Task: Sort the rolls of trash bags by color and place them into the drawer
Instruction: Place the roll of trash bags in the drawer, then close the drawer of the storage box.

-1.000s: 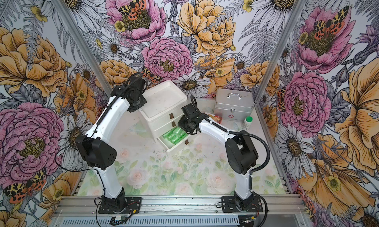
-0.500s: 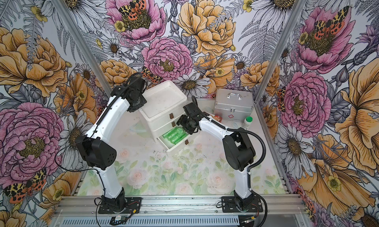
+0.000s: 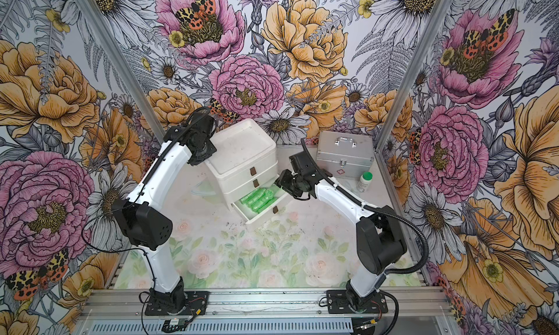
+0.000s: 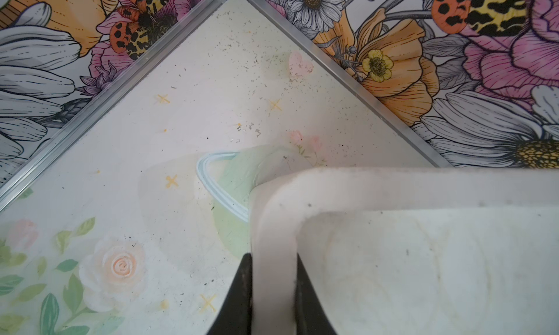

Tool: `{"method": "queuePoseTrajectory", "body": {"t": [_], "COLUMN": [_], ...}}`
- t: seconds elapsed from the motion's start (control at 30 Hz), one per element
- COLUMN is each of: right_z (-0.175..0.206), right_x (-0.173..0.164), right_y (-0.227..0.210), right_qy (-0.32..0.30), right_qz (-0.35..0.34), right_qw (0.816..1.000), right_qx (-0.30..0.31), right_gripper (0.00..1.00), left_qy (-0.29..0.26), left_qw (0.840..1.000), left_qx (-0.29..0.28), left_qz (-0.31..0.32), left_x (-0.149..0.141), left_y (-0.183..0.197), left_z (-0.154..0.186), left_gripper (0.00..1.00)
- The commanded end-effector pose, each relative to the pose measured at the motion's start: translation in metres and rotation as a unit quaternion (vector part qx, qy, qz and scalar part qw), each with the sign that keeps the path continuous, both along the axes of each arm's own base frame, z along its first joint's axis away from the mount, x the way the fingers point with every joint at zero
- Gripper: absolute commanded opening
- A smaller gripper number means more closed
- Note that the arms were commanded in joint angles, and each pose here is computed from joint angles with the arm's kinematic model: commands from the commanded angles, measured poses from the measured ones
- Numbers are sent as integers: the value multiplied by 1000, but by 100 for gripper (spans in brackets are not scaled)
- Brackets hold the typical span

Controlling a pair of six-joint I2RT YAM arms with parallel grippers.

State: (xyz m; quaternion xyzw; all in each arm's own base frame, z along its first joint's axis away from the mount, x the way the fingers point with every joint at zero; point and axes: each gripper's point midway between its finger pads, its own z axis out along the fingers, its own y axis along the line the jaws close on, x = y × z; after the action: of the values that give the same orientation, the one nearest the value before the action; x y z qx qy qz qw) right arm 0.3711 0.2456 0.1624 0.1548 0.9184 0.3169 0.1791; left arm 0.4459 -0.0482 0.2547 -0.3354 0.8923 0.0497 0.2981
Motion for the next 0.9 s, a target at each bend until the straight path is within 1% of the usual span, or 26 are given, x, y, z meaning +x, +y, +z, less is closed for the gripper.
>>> {"method": "queuePoseTrajectory", "body": {"t": [0.0, 0.03, 0.1, 0.17, 0.23, 0.37, 0.6, 0.87], "right_z": [-28, -38, -52, -65, -75, -92, -94, -77], "right_x": [-17, -23, -32, -39, -42, -46, -38, -15], "right_y": [-20, -23, -27, -25, -24, -25, 2, 39], "right_qy": [10, 19, 32, 38, 44, 59, 51, 26], "right_qz": [8, 10, 15, 21, 21, 21, 37, 55], "right_qw": [999, 998, 998, 998, 998, 997, 997, 998], "right_qx": [-43, -51, -56, -45, -40, -51, -43, -27], "right_gripper": [7, 0, 0, 0, 0, 0, 0, 0], "left_qy": [160, 161, 162, 162, 162, 161, 164, 164], "left_qw": [983, 983, 983, 983, 983, 983, 983, 982], "left_qx": [-80, -80, -80, -80, -80, -78, -76, -75], "left_qz": [-36, -37, -38, -38, -40, -40, -43, -51], "left_x": [-35, -35, -34, -34, -33, -33, -35, -37], "left_y": [-38, -38, -40, -40, -41, -40, -44, -52], "left_z": [-73, -74, -75, -75, -76, -74, -77, -77], "left_gripper": [0, 0, 0, 0, 0, 0, 0, 0]}}
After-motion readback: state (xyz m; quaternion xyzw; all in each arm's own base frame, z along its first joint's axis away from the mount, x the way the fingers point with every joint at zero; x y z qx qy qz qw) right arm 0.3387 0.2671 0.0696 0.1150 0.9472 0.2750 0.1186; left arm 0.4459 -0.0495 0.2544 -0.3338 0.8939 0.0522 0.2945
